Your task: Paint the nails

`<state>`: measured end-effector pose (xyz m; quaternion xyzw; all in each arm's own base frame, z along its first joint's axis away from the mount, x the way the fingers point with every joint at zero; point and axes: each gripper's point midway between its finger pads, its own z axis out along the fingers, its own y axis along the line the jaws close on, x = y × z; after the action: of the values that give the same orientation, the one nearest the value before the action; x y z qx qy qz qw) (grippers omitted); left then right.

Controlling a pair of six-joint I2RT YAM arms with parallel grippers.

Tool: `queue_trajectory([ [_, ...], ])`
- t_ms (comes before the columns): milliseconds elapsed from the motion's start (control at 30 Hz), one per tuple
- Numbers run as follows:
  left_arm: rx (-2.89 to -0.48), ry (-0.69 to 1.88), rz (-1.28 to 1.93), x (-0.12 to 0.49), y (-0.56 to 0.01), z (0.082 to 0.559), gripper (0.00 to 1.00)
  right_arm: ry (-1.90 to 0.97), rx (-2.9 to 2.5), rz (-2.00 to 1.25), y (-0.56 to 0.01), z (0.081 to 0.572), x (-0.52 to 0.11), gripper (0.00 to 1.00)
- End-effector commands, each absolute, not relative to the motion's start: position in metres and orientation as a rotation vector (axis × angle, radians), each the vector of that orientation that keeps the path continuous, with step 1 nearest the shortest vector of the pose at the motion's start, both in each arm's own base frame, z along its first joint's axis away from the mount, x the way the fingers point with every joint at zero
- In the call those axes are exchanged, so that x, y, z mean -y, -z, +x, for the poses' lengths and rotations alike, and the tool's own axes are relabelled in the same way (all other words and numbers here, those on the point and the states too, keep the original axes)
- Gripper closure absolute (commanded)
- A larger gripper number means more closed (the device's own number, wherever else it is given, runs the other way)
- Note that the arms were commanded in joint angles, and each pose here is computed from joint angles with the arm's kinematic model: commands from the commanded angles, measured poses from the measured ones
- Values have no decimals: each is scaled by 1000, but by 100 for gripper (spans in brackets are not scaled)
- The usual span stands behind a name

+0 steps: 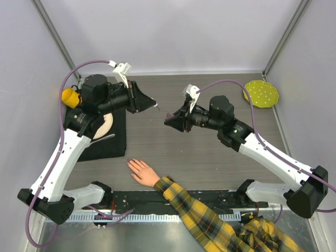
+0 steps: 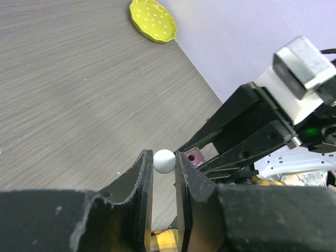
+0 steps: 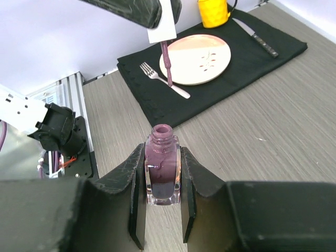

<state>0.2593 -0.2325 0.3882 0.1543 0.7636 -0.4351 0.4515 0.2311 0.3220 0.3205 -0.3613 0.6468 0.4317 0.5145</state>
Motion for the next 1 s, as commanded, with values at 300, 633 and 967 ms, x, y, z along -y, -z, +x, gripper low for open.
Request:
queue_trajectory([
  [300, -1858, 1185, 481, 244, -403, 245, 100, -1074, -1469, -890, -343, 232, -334, 99],
  [633, -1863, 1208, 508, 249, -401, 245, 100, -1073, -1456, -877, -348, 237, -338, 99],
  [967, -1875, 1230, 505, 252, -398, 247, 100, -1089, -1458, -883, -347, 236, -341, 99],
])
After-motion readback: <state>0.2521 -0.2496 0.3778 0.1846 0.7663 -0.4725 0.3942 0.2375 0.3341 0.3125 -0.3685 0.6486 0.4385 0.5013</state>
